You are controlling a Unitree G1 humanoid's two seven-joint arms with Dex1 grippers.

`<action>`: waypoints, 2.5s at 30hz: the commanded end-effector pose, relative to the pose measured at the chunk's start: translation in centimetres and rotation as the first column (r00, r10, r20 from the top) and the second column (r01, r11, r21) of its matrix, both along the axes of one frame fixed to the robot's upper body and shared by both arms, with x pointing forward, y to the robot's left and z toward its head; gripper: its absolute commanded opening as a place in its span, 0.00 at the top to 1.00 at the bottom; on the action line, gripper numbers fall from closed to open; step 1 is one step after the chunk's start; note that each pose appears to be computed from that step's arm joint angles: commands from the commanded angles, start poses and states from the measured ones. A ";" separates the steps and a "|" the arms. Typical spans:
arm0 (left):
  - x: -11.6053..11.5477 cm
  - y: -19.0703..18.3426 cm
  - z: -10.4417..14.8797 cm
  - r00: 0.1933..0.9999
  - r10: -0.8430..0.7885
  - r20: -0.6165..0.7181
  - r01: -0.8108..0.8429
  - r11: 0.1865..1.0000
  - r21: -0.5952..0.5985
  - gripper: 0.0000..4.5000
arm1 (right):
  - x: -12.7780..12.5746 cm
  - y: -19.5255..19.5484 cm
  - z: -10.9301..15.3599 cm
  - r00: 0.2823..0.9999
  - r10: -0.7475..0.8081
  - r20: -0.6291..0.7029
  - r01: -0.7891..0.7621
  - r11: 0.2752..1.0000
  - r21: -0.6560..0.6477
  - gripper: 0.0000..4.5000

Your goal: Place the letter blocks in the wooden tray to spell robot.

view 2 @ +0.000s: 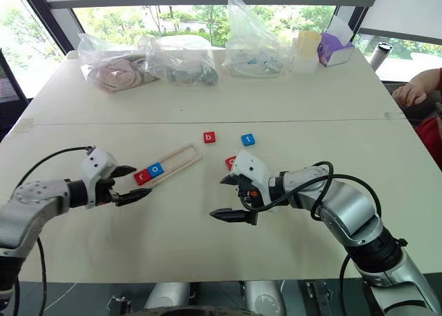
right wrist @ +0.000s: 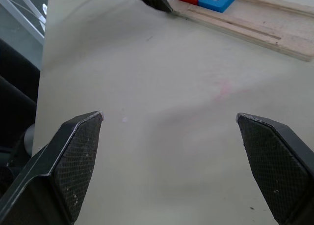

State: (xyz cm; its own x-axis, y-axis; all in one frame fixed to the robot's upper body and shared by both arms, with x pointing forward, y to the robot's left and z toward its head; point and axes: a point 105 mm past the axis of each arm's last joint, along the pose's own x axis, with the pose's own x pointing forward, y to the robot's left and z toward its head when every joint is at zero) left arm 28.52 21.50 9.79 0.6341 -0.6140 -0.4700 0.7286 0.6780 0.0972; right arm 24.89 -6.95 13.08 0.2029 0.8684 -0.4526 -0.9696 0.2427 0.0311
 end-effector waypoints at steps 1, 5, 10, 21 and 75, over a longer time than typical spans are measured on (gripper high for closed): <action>0.3 0.5 -0.5 1.000 0.004 0.016 -0.005 0.999 0.040 0.00 | 0.2 0.1 0.7 0.999 0.001 0.038 -0.002 1.000 0.017 0.01; 0.2 0.8 -2.0 1.000 0.019 -0.025 -0.017 0.996 0.083 0.00 | 0.1 0.3 0.7 0.999 0.003 0.038 -0.003 1.000 0.022 0.01; 1.5 1.1 -2.0 0.998 0.053 0.030 -0.056 0.993 0.102 0.00 | 0.1 0.5 0.7 0.999 0.001 0.040 -0.002 1.000 0.026 0.01; 0.4 0.4 -2.9 0.999 -0.005 -0.032 0.008 0.995 0.098 0.30 | 0.5 0.5 0.7 0.999 -0.014 0.046 0.012 0.999 0.032 0.00; 1.3 2.1 7.9 0.975 -0.210 0.072 0.209 0.978 0.024 0.01 | 15.5 6.3 1.0 0.860 -0.473 0.191 0.453 0.880 0.141 0.00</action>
